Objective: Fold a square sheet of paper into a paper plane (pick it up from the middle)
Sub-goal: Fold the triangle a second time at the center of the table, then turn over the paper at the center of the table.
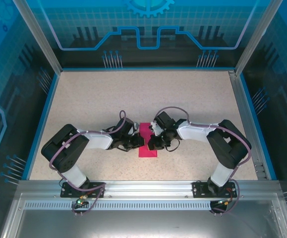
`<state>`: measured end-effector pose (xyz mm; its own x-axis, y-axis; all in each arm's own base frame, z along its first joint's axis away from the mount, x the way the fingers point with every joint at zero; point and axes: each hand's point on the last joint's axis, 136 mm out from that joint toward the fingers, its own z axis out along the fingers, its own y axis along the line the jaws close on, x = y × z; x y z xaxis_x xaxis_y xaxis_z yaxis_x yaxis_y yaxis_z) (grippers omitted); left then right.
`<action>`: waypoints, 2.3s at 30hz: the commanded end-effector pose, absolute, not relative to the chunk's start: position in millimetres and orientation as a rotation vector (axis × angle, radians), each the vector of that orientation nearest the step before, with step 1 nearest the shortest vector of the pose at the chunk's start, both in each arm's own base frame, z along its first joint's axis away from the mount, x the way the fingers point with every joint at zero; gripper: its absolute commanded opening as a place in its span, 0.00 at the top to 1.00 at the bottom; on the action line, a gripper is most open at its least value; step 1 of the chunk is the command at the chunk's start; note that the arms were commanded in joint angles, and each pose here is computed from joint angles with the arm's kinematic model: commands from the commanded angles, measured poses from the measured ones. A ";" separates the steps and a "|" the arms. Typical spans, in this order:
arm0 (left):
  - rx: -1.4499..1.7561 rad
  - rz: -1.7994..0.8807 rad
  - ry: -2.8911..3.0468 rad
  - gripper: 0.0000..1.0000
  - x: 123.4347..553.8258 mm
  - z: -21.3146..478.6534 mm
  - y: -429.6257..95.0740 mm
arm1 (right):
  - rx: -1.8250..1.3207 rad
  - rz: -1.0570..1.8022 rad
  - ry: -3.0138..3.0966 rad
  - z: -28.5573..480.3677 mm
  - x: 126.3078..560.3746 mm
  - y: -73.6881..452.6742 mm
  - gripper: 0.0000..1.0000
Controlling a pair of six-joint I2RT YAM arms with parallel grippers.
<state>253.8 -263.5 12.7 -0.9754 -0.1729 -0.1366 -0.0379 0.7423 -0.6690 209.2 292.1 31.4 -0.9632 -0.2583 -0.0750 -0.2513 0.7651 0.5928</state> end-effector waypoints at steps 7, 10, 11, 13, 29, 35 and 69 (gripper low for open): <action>-0.206 -0.945 2.828 0.90 245.8 -4.1 -253.6 | 0.412 -0.993 -2.893 24.8 210.0 303.8 0.93; -0.208 -0.942 2.830 0.90 245.6 -4.6 -253.3 | 0.407 -0.988 -2.879 17.0 208.5 304.0 0.93; -0.207 -0.942 2.832 0.90 245.1 -5.2 -253.2 | 0.406 -0.989 -2.872 15.1 207.8 304.1 0.93; -0.207 -0.942 2.831 0.90 245.6 -5.2 -253.3 | 0.403 -0.962 -2.875 10.1 206.7 301.5 0.93; -0.284 -0.862 2.859 0.92 247.3 -15.5 -244.2 | 0.344 -0.960 -2.829 -0.1 174.0 265.6 0.88; -0.285 -0.859 2.865 0.92 247.3 -16.0 -244.7 | 0.289 -0.971 -2.822 -6.2 163.2 247.0 0.87; -0.160 -1.014 2.787 0.83 255.6 23.9 -270.2 | 0.161 -1.085 -3.022 26.8 224.4 249.6 0.59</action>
